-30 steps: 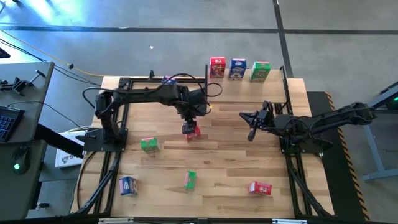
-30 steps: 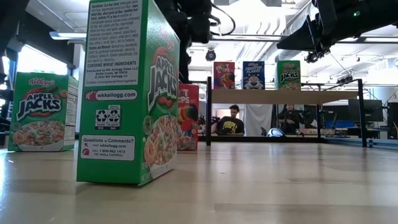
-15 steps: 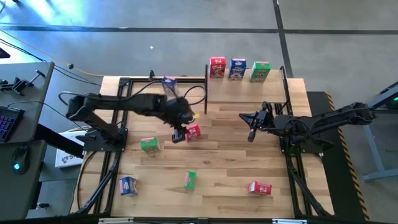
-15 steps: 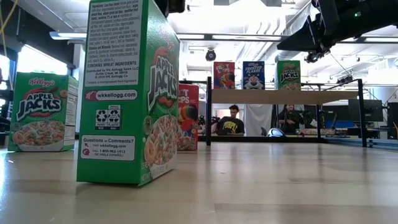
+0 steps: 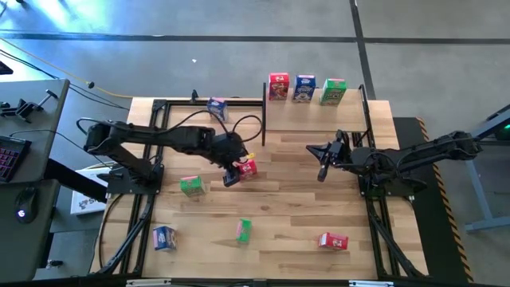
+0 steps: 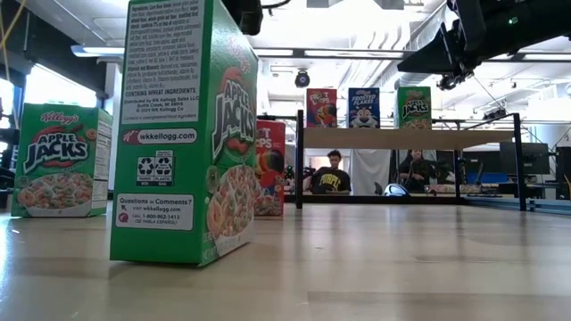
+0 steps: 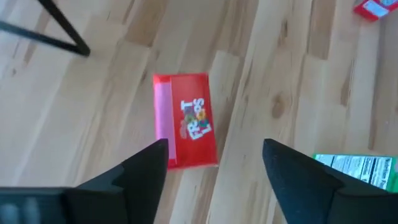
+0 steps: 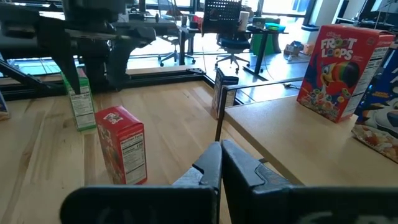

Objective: Stack cereal on shelf
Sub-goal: Put the top red cereal box on the shelf and aligned with the other red cereal box

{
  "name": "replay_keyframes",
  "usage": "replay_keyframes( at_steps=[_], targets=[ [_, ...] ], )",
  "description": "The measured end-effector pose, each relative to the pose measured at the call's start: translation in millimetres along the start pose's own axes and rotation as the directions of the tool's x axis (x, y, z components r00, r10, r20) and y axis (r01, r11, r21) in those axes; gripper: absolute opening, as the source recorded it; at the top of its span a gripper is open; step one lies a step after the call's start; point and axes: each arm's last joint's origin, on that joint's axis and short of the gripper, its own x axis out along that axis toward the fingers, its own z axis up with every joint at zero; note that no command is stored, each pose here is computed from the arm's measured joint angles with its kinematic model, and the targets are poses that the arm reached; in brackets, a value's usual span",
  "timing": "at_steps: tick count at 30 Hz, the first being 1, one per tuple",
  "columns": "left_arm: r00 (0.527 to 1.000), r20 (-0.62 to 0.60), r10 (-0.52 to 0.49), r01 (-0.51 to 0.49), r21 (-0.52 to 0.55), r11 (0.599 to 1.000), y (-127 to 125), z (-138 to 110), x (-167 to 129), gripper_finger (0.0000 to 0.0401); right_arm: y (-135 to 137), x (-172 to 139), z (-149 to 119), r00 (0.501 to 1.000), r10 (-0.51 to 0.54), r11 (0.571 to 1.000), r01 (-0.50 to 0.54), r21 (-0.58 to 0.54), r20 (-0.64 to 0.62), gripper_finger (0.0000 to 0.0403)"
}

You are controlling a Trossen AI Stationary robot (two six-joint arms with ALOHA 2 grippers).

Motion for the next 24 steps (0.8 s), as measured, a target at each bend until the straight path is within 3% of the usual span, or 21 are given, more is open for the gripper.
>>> replay_keyframes(
  at_steps=[7,24],
  targets=[
    [0.998,-0.039,0.052,-0.052,0.003,0.999,-0.9,-1.4,17.1,0.029,0.0,0.1,-0.1,1.0,-0.003,1.0,0.003,-0.001,-0.001,0.0001],
    [0.992,-0.063,0.113,-0.11,0.042,0.993,-2.6,-2.8,33.9,0.0292,-0.1,0.2,-0.8,1.0,-0.005,1.0,0.005,-0.004,-0.006,0.0001]
  ],
)
